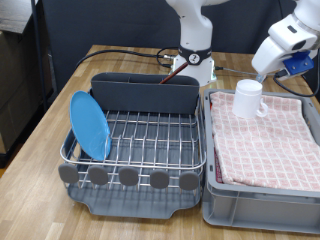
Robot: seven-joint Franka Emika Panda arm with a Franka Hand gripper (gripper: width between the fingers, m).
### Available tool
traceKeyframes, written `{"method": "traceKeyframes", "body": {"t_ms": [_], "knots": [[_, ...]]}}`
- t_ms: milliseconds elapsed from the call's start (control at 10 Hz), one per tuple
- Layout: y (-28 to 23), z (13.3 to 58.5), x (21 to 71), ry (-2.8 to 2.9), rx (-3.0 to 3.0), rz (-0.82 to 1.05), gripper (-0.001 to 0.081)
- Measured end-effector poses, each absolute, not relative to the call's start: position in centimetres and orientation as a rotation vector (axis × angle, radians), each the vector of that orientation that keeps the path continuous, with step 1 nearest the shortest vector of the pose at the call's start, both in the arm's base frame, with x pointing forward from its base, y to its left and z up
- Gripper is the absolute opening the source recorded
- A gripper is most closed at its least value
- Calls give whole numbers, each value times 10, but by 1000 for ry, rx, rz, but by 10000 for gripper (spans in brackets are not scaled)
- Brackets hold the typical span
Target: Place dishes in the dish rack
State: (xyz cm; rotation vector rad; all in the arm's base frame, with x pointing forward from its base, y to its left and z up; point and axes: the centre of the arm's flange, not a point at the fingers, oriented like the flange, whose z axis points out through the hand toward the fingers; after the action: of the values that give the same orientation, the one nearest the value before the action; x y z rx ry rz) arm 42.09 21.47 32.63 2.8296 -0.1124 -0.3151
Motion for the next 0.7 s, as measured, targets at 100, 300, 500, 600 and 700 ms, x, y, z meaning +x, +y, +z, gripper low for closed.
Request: {"method": "traceKeyframes", "body": {"t_ms": [100,300,500,600,700], "knots": [[217,319,421,-95,2826,-306,803],[219,304,423,-73,2826,-290,803],[221,292,424,-54,2830,-292,803],[223,286,424,-31,2832,-299,803],[224,281,424,-2,2833,-306,803]]}}
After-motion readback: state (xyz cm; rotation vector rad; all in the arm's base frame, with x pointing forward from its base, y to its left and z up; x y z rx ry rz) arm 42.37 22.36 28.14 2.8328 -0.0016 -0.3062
